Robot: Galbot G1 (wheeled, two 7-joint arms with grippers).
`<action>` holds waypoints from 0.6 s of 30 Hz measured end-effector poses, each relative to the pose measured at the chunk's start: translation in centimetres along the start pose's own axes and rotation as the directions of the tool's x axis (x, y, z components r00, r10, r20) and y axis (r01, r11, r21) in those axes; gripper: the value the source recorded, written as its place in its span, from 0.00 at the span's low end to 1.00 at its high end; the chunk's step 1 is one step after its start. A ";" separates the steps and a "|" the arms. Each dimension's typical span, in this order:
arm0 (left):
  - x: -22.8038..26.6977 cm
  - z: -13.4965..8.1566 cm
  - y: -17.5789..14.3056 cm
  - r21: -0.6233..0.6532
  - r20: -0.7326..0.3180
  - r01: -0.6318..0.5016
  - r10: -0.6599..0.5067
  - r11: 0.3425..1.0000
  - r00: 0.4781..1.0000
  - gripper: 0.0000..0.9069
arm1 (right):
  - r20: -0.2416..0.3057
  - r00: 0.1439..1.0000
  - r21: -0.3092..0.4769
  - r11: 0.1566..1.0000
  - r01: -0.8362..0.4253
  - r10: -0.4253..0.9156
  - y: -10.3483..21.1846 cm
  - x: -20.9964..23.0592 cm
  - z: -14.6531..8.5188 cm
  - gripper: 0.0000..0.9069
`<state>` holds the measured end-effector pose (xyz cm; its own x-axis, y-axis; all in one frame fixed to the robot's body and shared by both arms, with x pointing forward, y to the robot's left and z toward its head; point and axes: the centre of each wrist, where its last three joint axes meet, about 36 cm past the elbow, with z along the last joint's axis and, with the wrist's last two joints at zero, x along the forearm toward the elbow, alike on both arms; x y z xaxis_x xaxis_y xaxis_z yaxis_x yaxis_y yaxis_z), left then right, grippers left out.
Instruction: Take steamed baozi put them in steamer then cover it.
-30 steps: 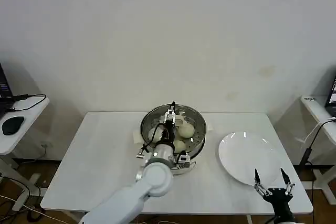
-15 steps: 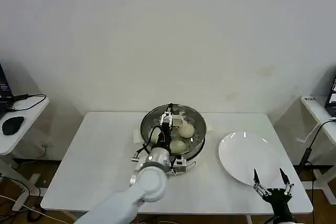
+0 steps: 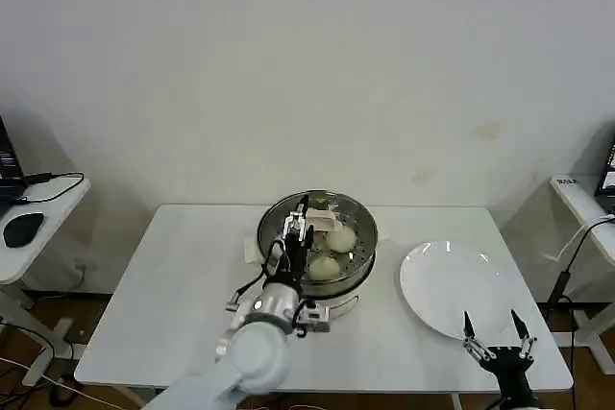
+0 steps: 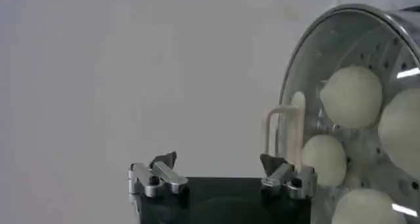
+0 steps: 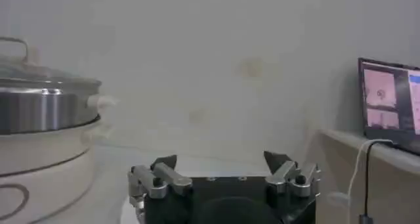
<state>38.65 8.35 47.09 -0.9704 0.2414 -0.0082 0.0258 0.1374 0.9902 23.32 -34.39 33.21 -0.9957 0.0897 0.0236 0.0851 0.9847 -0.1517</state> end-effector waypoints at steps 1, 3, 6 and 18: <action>0.6 0.1 0.1 0.022 0.005 -0.002 0.002 1.000 1.000 1.00 | 0.000 1.000 0.000 1.000 0.002 -0.002 0.0 0.0 0.0 1.00; 1.6 0.4 0.3 0.072 0.011 0.001 -0.002 0.997 1.000 1.00 | -0.002 1.000 0.000 1.000 0.006 -0.006 0.0 0.0 0.0 1.00; 3.1 1.5 0.6 0.169 0.014 0.008 -0.010 0.986 1.000 1.00 | -0.002 1.000 0.001 1.000 0.011 -0.011 0.0 0.0 0.0 1.00; 8.2 11.2 -0.4 0.632 -0.118 0.164 -0.115 0.757 0.986 1.00 | 0.003 0.998 0.002 0.998 0.055 -0.055 0.7 -0.3 -0.9 1.00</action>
<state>33.41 21.04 45.08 -0.9884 0.1092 -0.1054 0.0125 0.7508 0.6604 23.73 -33.59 33.96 -0.9990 0.0349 0.0285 0.0302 0.9878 -0.1526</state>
